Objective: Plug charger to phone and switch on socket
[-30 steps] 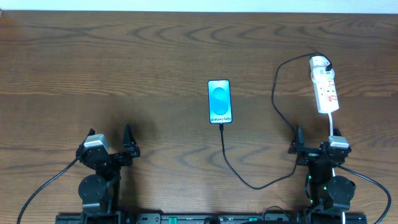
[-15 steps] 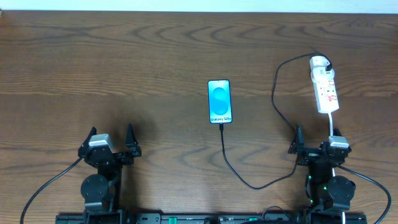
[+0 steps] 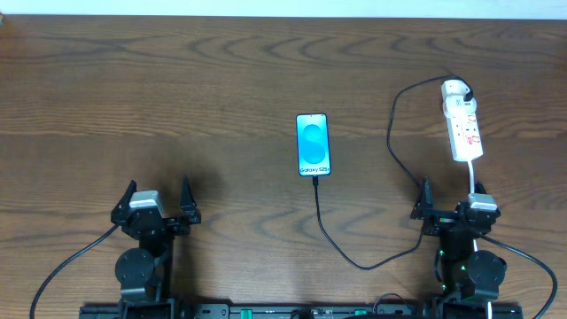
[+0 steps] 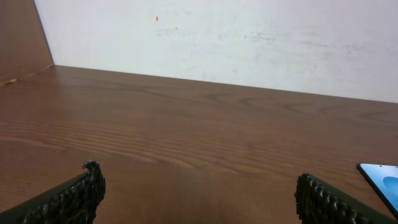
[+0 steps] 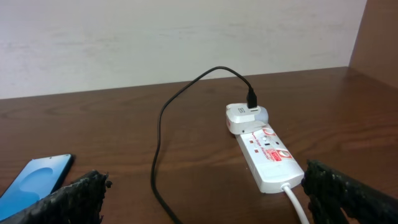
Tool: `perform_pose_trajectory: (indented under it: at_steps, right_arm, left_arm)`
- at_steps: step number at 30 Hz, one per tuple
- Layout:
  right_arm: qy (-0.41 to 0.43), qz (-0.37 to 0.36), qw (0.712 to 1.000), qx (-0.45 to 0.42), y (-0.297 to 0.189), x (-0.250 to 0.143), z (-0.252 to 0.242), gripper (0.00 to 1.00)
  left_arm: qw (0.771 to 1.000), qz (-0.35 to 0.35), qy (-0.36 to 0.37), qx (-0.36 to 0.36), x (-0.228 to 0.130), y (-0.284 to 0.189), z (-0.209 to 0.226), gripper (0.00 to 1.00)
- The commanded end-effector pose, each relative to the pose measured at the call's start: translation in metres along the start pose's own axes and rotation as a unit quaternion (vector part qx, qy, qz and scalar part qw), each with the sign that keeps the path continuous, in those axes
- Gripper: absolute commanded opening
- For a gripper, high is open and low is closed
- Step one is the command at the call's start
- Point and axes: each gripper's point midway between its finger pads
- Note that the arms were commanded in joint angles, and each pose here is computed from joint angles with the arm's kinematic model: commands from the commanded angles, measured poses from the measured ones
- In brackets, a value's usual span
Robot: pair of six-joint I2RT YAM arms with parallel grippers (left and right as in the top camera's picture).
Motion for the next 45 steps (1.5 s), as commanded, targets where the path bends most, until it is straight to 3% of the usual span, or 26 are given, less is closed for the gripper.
perform_pose_trajectory:
  at_steps: [1, 32, 45]
  right_arm:
    - [-0.006, 0.001, 1.000, -0.007, 0.000, -0.001, -0.003, 0.99]
    - [-0.006, 0.003, 1.000, -0.005, 0.000, -0.002, -0.002, 0.99]
    - [-0.012, -0.001, 0.997, 0.077, -0.002, 0.000, 0.038, 0.99]
  left_arm:
    - [1.000, 0.025, 0.008, 0.009, -0.016, 0.001, 0.005, 0.99]
    - [1.000, 0.024, 0.008, 0.009, -0.015, 0.001, 0.005, 0.99]
    - [1.000, 0.024, 0.008, 0.009, -0.015, 0.001, 0.005, 0.99]
Point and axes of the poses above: each gripper's point midway between its finger pads, its own y axis out along the fingers, its own z axis along the line the jaws close on, x = y × z, and after that the axes turned 5 degrees about -y, right-handed
